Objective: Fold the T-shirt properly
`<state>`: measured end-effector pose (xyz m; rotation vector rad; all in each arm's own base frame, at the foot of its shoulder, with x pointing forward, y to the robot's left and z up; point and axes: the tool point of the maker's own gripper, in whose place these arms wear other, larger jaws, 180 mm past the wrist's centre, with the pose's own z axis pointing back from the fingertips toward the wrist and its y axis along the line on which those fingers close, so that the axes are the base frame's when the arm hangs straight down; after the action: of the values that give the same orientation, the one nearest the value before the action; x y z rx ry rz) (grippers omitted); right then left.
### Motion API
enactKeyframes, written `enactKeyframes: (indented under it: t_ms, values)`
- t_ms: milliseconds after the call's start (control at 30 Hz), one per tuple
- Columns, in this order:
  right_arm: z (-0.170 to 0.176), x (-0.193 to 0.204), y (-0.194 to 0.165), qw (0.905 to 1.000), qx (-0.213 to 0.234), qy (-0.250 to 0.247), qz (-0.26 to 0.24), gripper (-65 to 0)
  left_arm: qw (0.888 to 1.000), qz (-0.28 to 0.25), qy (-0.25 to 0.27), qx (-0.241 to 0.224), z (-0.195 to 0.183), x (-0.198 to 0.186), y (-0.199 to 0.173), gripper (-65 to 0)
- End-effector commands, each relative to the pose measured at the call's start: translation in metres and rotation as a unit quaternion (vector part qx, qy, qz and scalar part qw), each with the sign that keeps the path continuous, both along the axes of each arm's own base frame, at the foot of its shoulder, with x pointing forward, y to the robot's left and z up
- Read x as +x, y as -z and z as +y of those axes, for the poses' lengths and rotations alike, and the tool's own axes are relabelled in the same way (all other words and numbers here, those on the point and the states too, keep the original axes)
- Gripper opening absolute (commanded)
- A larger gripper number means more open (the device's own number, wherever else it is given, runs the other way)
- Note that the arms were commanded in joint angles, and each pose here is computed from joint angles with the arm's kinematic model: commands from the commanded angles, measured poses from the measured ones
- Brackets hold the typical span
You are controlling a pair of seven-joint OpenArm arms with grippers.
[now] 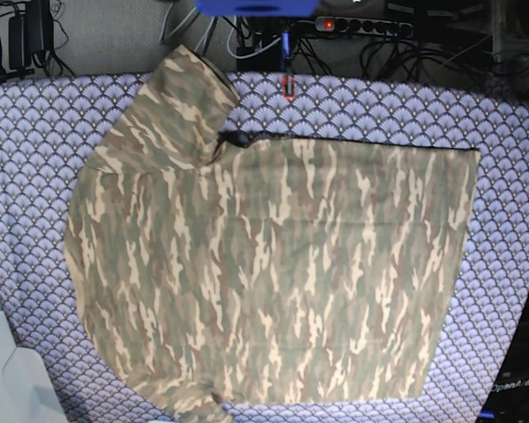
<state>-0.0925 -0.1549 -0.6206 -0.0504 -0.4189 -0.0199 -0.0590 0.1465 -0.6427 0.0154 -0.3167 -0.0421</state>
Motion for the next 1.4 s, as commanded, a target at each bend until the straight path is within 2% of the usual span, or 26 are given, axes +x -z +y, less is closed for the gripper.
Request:
enactKeyframes:
  t_ms: [0,100,167,267,367,567,800,933,1100,1367]
  values:
    - [-0.005,-0.01,-0.008,0.9999,-0.009,-0.001,-0.012,-65.0,1.0,-0.008,-0.001,-0.016,-0.005,-0.009,-0.004,-64.5]
    - [-0.013,-0.019,-0.025,0.9984,-0.017,-0.008,-0.054,-65.0,0.997,-0.037,-0.025,-0.066,-0.018,-0.02,-0.015,-64.5]
    - [-0.016,-0.026,-0.037,0.9966,-0.021,-0.012,-0.078,-65.0,0.994,-0.058,-0.034,-0.081,-0.022,-0.024,-0.022,-64.5]
    - [-0.018,-0.036,-0.058,0.9923,-0.025,-0.018,-0.12,-65.0,0.991,-0.091,-0.043,-0.087,-0.022,-0.035,-0.036,-64.5]
    - [-0.022,-0.043,-0.084,0.9841,-0.03,-0.027,-0.173,-65.0,0.985,-0.14,-0.05,-0.085,-0.019,-0.045,-0.056,-64.5]
    - [-0.023,-0.067,-0.097,0.9855,-0.03,-0.03,-0.164,-65.0,0.965,-0.241,-0.061,-0.079,-0.012,-0.057,-0.101,-64.5]
    - [-0.02,-0.079,-0.13,0.9787,-0.027,-0.041,-0.2,-65.0,0.972,-0.215,-0.063,-0.076,-0.011,-0.088,-0.109,-64.5]
    - [-0.024,-0.07,-0.166,0.9665,-0.035,-0.032,-0.252,-65.0,0.968,-0.229,-0.081,-0.067,-0.006,-0.095,-0.12,-64.5]
    - [-0.032,-0.052,-0.212,0.9482,-0.044,-0.023,-0.314,-65.0,0.95,-0.288,-0.097,-0.069,-0.005,-0.092,-0.158,-64.5]
    - [-0.026,-0.026,-0.253,0.9285,-0.034,-0.026,-0.369,-65.0,0.925,-0.361,-0.083,-0.085,-0.003,-0.078,-0.221,-64.5]
